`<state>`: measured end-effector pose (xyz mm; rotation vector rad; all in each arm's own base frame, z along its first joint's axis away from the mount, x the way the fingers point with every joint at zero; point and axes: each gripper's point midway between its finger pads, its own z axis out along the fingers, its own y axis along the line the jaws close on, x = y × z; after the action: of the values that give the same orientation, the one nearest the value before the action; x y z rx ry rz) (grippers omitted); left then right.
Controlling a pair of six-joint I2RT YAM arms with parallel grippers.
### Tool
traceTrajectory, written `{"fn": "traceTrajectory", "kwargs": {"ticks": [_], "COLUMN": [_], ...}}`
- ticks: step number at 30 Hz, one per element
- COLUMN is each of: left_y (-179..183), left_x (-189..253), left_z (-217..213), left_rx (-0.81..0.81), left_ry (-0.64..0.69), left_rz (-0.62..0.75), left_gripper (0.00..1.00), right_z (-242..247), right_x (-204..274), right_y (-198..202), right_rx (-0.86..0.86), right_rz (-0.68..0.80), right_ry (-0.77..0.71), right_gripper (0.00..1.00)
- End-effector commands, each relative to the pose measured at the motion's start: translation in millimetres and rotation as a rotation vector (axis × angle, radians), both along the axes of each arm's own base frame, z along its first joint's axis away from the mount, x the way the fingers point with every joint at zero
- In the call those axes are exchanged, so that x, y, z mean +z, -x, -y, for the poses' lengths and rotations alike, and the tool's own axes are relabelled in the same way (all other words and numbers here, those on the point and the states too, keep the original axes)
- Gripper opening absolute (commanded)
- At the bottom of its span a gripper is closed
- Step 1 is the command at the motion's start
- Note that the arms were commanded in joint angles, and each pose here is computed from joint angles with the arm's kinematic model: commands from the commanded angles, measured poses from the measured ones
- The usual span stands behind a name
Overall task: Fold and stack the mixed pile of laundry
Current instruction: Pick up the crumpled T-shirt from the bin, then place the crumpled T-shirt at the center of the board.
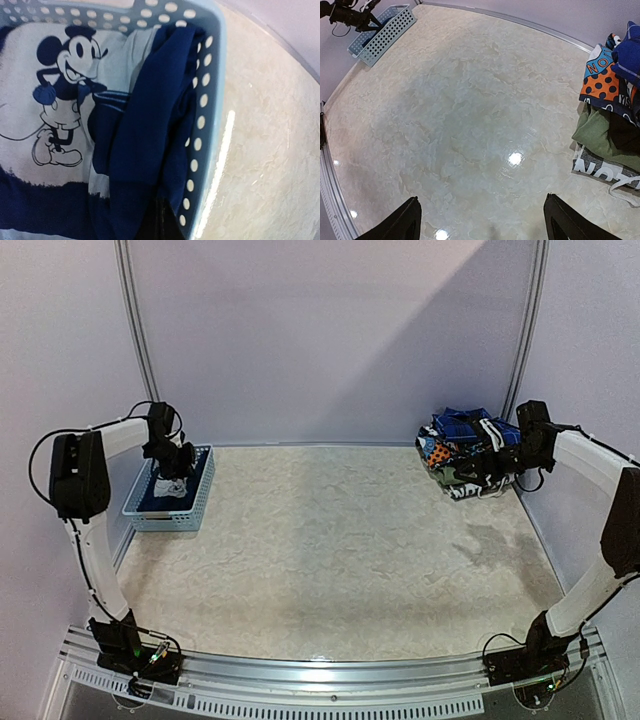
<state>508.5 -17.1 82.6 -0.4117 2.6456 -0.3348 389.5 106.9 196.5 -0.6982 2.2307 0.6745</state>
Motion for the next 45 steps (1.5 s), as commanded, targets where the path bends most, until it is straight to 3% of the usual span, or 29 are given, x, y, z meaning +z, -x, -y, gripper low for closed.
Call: {"fn": "traceTrajectory", "kwargs": {"ticks": [1,7,12,18,22,26,32,37,38,42,45], "left_y": [-7,-3,15,58,82,98,120,125,131,138,121], "left_x": [102,241,346,424,457,451,403,292,268,208,208], "left_z": [-8,15,91,214,263,309,375,433,446,469,440], "left_rx": [0.004,-0.036,-0.226,-0.519,-0.609,-0.709,-0.839,-0.892,-0.912,-0.961,-0.927], "left_ry": [-0.060,0.008,0.176,0.347,0.475,0.621,0.716,0.667,0.657,0.508,0.307], "left_rz": [0.200,0.509,0.738,0.875,0.938,0.888,0.722,0.461,0.416,0.344,0.414], "left_gripper": [0.00,0.00,0.00,0.00,0.00,0.00,0.00,0.01,0.05,0.42,0.54], "right_z": [-2,-3,-3,-4,-4,-4,-11,-20,-20,-19,-27], "right_x": [3,2,-1,0,1,2,8,31,36,54,66], "right_y": [1,1,1,2,3,4,10,30,34,51,71], "right_rx": [0.013,0.018,0.023,0.028,0.030,0.033,0.077,0.177,0.197,0.233,0.291], "right_rz": [-0.003,-0.007,-0.015,-0.011,-0.007,-0.003,0.006,0.082,0.113,0.170,0.186], "right_ry": [-0.006,-0.012,-0.013,-0.013,-0.013,-0.012,-0.047,-0.067,-0.049,-0.016,-0.017], "right_gripper": [0.84,0.83,0.83,0.82,0.82,0.82,0.82,0.82,0.82,0.82,0.83]}}
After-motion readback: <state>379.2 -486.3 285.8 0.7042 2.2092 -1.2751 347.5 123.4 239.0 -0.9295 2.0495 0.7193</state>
